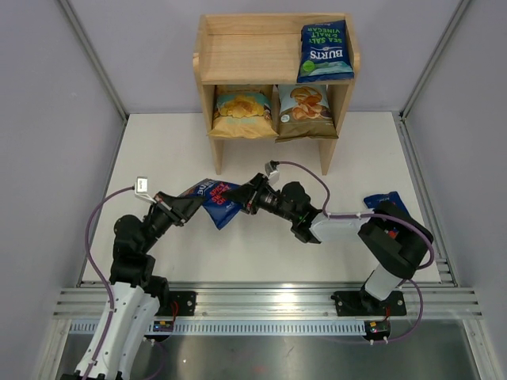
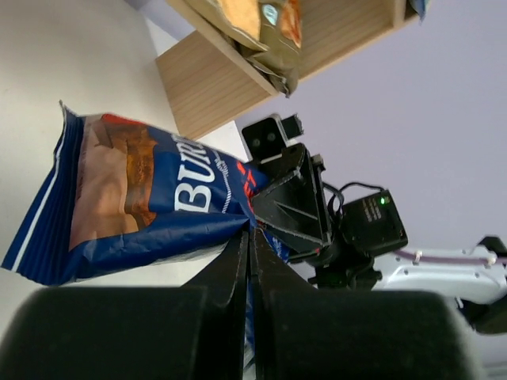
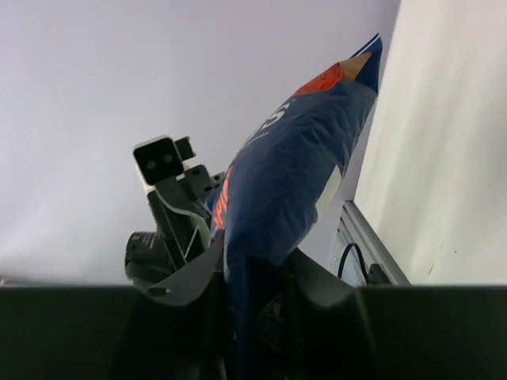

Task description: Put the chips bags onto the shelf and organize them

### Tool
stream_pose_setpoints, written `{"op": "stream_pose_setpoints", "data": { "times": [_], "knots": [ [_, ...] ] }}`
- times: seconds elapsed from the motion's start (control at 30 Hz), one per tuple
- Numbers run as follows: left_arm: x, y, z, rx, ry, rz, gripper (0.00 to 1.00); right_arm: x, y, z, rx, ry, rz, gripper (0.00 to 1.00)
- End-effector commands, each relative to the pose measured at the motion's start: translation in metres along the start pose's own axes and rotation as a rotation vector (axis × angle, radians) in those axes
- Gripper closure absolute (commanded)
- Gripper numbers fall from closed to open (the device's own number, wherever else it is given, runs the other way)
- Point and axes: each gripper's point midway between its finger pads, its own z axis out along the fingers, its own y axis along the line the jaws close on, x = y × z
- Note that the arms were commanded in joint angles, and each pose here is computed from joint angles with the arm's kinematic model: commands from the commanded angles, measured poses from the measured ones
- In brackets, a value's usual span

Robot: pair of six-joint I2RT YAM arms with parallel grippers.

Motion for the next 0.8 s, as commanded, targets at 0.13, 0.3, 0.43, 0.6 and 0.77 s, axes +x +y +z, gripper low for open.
{"op": "stream_pose_setpoints", "data": {
  "times": [0.13, 0.3, 0.43, 0.6, 0.77],
  "knots": [
    [0.010, -0.041, -0.013, 0.245, 0.035, 0.201, 0.77, -0.005, 0.081, -0.027, -0.267, 0.041, -0.278, 0.80],
    [0.013, -0.043, -0.018, 0.211, 0.084, 0.343, 0.25, -0.006, 0.098, -0.052, -0.321, 0.105, -0.436, 0.83],
    [-0.002, -0.064, -0.027, 0.169, 0.072, 0.462, 0.01, -0.011, 0.099, -0.073, -0.282, 0.156, -0.523, 0.85],
    [0.003, -0.080, -0.029, 0.198, 0.154, 0.431, 0.01, 0.014, 0.114, -0.108, -0.251, 0.324, -0.771, 0.84],
    [0.026, -0.121, -0.037, 0.457, 0.359, 0.332, 0.01, 0.039, 0.141, -0.146, -0.323, 0.436, -0.938, 0.82]
  ]
}}
